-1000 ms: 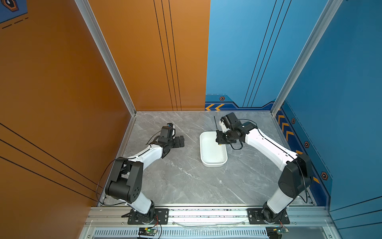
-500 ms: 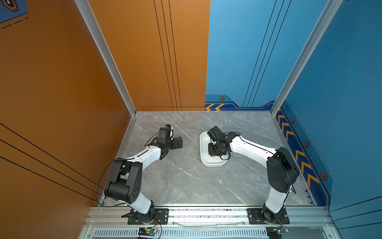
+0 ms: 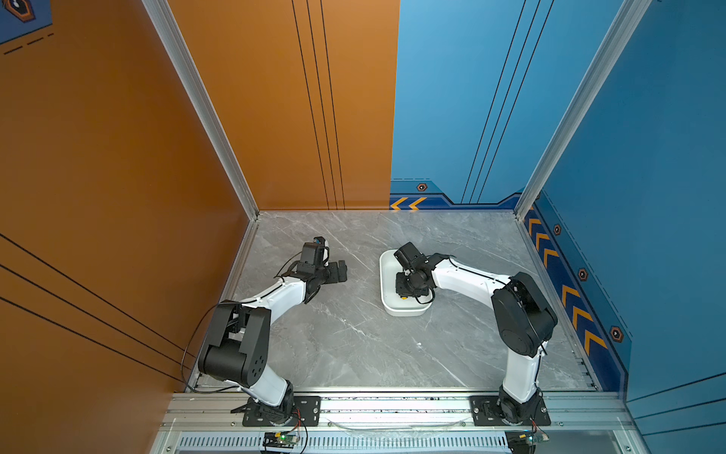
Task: Put the screwdriver in the bin
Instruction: Place the screwdriver into the bin.
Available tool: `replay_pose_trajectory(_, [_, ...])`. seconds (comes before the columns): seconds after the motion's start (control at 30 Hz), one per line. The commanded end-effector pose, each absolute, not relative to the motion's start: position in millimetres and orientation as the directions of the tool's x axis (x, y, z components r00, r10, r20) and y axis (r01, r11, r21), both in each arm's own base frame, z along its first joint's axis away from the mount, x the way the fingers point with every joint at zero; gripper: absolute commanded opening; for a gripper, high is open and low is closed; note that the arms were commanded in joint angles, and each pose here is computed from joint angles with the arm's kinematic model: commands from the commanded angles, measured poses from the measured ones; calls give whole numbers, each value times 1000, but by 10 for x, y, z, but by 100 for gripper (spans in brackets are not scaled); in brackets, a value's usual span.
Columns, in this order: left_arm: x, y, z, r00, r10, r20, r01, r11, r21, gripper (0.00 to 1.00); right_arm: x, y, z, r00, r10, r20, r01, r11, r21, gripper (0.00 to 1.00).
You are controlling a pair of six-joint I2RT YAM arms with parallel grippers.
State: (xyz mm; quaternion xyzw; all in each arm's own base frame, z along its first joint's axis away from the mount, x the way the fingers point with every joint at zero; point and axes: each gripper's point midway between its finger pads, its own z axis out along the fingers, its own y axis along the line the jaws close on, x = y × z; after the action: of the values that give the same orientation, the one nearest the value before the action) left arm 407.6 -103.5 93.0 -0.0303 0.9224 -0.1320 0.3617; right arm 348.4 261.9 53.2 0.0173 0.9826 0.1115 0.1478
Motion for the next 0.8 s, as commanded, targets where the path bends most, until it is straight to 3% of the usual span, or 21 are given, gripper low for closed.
replay_pose_trajectory(0.0, [4073,-992,990,-727,-165,-666,28,963,-269,98,3425,2553,375,-966,80,-244,28,977,210,4])
replay_pose_trajectory(0.77, [4023,-1013,903,-746,-146,-649,32,967,-254,98,3186,2544,575,-959,45,-279,-5,984,175,3])
